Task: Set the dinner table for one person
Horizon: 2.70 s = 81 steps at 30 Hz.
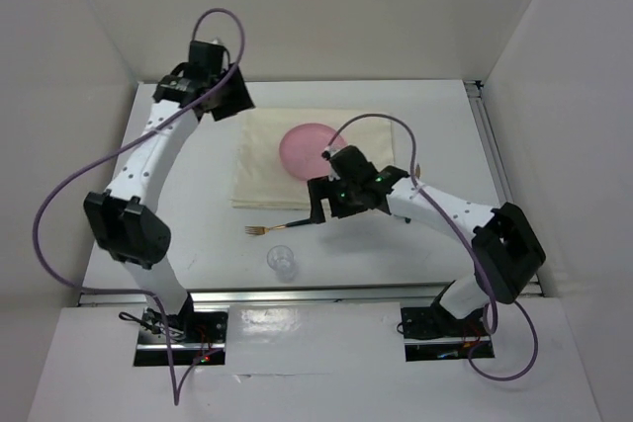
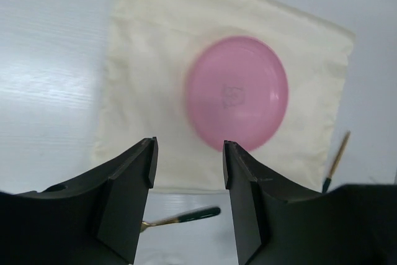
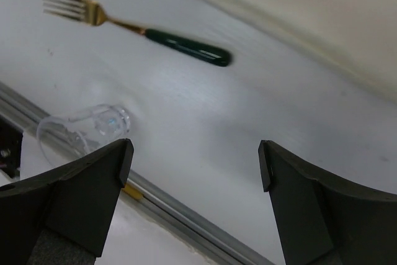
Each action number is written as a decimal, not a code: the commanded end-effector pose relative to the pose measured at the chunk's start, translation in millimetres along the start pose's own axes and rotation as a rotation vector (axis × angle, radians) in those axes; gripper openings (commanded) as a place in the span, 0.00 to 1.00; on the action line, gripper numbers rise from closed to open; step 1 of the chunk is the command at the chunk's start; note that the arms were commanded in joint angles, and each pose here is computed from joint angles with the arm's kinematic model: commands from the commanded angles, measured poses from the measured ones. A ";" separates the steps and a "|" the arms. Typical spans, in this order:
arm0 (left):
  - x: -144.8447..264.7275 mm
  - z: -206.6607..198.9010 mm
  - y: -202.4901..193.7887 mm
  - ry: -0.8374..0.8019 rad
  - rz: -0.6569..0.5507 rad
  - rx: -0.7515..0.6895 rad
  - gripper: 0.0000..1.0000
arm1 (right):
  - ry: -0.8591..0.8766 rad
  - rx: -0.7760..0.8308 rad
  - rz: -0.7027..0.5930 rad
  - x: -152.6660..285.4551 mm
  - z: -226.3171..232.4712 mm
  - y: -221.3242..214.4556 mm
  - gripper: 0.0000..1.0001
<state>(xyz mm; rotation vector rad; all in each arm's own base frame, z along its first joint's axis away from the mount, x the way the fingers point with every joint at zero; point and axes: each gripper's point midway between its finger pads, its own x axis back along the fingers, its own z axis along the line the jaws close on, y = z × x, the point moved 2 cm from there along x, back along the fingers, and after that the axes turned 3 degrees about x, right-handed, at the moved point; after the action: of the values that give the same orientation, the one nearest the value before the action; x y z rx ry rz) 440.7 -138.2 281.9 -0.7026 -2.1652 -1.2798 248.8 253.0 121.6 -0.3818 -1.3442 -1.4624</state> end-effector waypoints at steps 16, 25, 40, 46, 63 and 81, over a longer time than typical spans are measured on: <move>42.1 92.0 -15.3 0.118 0.011 0.099 0.60 | 0.221 0.375 0.062 -48.3 121.0 -44.9 0.73; 40.7 92.8 -18.8 0.115 0.024 0.090 0.58 | 0.080 0.385 -0.033 -37.0 118.6 -13.8 0.08; 14.7 71.9 -69.1 0.083 0.131 -0.010 0.78 | -0.441 -0.160 -0.246 0.2 -101.8 195.0 0.00; 11.2 72.7 -77.9 0.102 0.151 -0.025 0.86 | -0.550 -0.273 -0.263 -17.9 -182.1 237.6 0.00; -1.1 83.8 -98.8 0.149 0.216 -0.024 0.85 | -0.560 -0.345 -0.219 -72.5 -245.7 223.8 0.39; -0.8 75.2 -96.7 0.153 0.202 -0.048 0.88 | -0.532 -0.587 -0.379 77.0 -222.9 147.8 0.87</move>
<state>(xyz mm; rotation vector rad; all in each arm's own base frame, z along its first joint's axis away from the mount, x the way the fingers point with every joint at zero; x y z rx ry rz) 357.4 -110.5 185.5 -0.8095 -1.8877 -1.2102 454.0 61.3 179.4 -0.9968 -1.5089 -2.0347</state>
